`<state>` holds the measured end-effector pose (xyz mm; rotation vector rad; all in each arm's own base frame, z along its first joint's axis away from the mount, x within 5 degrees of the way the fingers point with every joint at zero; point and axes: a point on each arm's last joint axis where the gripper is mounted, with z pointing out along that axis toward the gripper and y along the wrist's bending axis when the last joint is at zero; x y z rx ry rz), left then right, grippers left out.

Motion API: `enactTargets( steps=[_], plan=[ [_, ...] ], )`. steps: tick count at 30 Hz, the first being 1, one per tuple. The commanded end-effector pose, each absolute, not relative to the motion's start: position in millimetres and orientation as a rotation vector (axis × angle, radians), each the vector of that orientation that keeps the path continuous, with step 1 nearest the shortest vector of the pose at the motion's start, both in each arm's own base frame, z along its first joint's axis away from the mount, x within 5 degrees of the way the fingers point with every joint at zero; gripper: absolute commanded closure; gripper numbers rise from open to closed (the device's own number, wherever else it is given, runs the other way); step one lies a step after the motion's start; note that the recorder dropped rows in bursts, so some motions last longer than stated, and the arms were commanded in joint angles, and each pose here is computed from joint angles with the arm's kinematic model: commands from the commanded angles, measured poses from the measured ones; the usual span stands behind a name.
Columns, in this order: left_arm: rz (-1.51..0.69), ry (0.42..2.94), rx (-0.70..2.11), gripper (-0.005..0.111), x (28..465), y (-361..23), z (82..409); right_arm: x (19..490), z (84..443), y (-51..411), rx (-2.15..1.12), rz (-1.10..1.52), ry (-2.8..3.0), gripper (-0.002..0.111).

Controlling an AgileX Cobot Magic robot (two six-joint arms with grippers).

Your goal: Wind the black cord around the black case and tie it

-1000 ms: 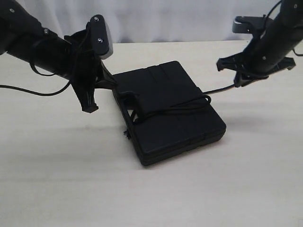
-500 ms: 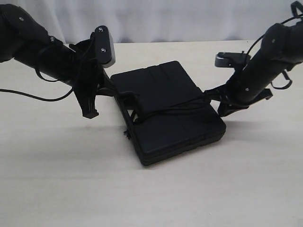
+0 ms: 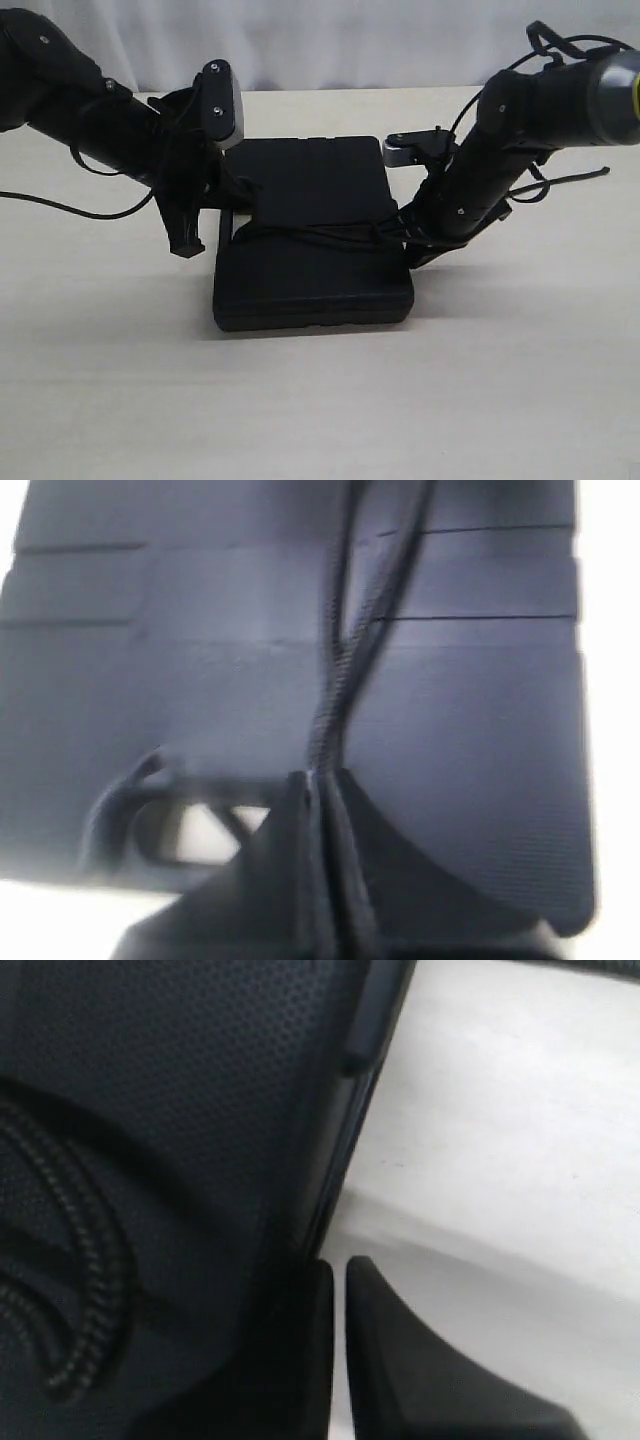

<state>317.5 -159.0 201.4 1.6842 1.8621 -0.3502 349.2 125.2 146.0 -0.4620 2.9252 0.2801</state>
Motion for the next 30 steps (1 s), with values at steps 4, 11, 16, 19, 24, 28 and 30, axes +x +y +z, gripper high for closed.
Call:
enactTargets(
  steps=[4,11,16,19,24,28,30],
  plan=[
    [-0.447,1.668,1.789,0.092,307,-177,204,353,195,106,-0.440,0.279,2.879,0.104],
    [-0.358,1.600,1.839,0.055,303,-199,197,340,247,97,-0.424,0.278,2.755,0.104],
    [-0.317,1.618,1.867,0.053,303,-213,175,332,256,97,-0.425,0.309,2.775,0.104],
    [-0.234,1.640,1.848,0.053,309,-218,163,328,256,97,-0.437,0.314,2.809,0.104],
    [-0.221,1.677,1.853,0.053,312,-219,147,327,258,98,-0.433,0.336,2.814,0.104],
    [-0.152,1.693,1.826,0.053,318,-217,142,327,258,100,-0.442,0.372,2.802,0.104],
    [-0.100,1.716,1.763,0.053,323,-216,144,327,259,101,-0.451,0.393,2.796,0.104]
  ],
)
